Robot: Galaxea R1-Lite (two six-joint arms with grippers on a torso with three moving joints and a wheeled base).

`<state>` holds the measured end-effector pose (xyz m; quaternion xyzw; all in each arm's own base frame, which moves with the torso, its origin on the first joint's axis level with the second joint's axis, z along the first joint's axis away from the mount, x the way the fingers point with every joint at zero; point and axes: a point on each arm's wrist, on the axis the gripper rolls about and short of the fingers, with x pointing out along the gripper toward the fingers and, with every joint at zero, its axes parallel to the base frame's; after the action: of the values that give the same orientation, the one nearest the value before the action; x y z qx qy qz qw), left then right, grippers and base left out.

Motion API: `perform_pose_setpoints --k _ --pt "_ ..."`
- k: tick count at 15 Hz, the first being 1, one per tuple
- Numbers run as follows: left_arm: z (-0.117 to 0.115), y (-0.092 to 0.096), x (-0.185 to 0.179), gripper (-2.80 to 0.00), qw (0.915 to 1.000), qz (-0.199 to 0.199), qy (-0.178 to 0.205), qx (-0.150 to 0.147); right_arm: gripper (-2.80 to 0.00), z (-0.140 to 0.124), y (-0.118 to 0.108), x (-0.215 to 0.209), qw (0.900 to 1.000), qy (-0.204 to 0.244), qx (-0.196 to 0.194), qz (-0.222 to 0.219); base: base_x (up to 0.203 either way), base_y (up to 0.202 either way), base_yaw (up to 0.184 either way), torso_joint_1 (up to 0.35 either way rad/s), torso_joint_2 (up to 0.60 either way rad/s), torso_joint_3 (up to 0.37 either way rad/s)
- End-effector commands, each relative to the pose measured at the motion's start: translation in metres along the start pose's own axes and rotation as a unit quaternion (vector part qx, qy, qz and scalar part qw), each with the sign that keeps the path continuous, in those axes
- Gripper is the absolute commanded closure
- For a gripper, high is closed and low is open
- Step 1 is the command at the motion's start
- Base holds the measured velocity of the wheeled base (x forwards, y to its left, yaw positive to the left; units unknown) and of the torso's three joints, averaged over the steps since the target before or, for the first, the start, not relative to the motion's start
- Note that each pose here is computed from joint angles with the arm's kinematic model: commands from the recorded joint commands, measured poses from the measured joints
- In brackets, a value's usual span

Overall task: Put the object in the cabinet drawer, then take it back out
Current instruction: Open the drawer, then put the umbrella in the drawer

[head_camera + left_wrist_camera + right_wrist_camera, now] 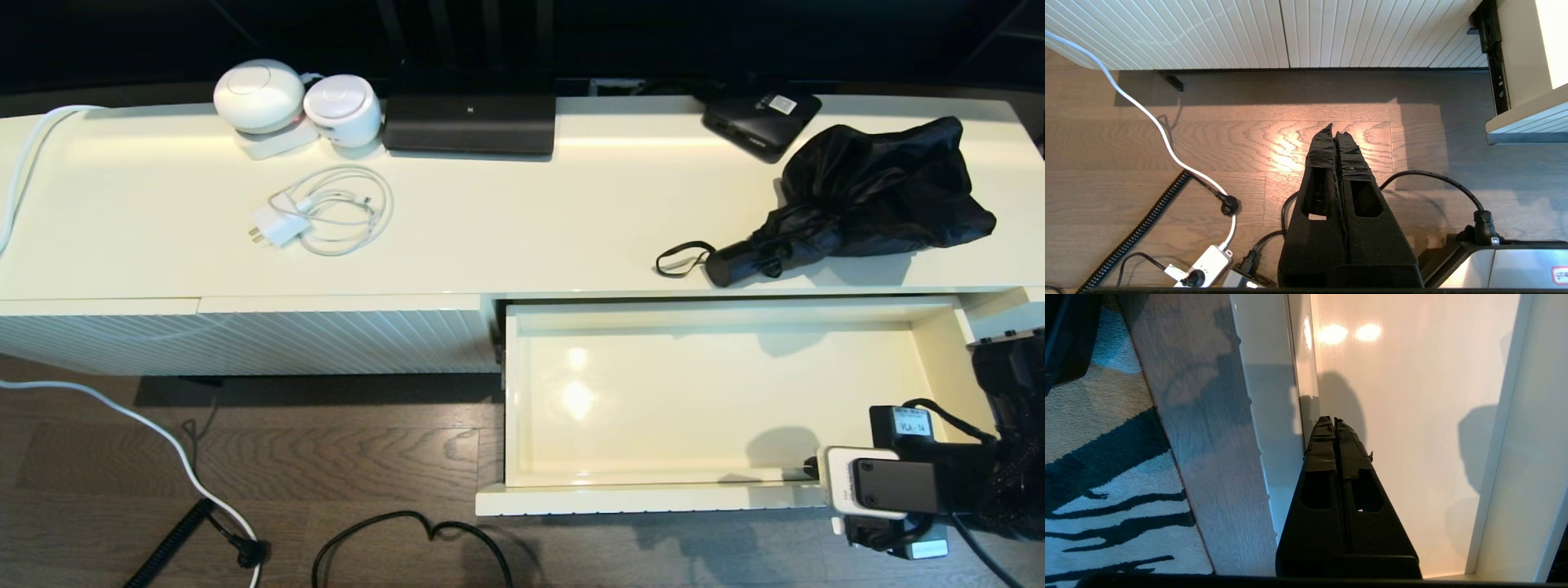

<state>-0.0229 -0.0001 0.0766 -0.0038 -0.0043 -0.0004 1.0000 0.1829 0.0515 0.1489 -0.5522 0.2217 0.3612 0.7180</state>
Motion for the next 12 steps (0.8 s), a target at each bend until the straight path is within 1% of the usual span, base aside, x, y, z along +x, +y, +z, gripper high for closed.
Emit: perform_pose_setpoints --k 1,2,3,6,9,11,12 --pt "0.000 0.000 0.000 0.00 1.0000 0.000 0.000 0.000 0.00 0.005 -0.009 -0.014 0.999 -0.016 -0.007 -0.045 0.000 0.000 0.000 0.000 0.00 0.000" --pt "0.000 0.000 0.000 0.00 1.0000 0.000 0.000 0.000 0.00 0.006 -0.014 -0.021 0.998 -0.019 -0.007 -0.063 0.000 0.000 0.000 0.000 0.00 0.000" --pt "0.000 0.000 0.000 0.00 1.0000 0.000 0.000 0.000 0.00 0.007 -0.017 -0.026 0.997 -0.020 -0.006 -0.071 0.000 0.000 0.000 0.000 0.00 0.000" --pt "0.000 0.000 0.000 0.00 1.0000 0.000 0.000 0.000 0.00 0.013 -0.026 -0.057 0.994 -0.030 -0.008 -0.105 0.000 0.000 0.000 0.000 0.00 0.000" --pt "0.000 0.000 0.000 0.00 1.0000 0.000 0.000 0.000 0.00 0.019 -0.033 -0.089 0.988 -0.045 -0.002 -0.150 0.000 0.000 0.000 0.000 0.00 0.000" --pt "0.000 0.000 0.000 0.00 1.0000 0.000 0.000 0.000 0.00 0.022 -0.040 -0.105 0.983 -0.045 0.026 -0.174 0.000 0.000 0.000 0.000 0.00 0.000" --pt "0.000 0.000 0.000 0.00 1.0000 0.000 0.000 0.000 0.00 0.023 -0.043 -0.112 0.980 -0.034 0.066 -0.185 0.000 0.000 0.000 0.000 0.00 0.000"
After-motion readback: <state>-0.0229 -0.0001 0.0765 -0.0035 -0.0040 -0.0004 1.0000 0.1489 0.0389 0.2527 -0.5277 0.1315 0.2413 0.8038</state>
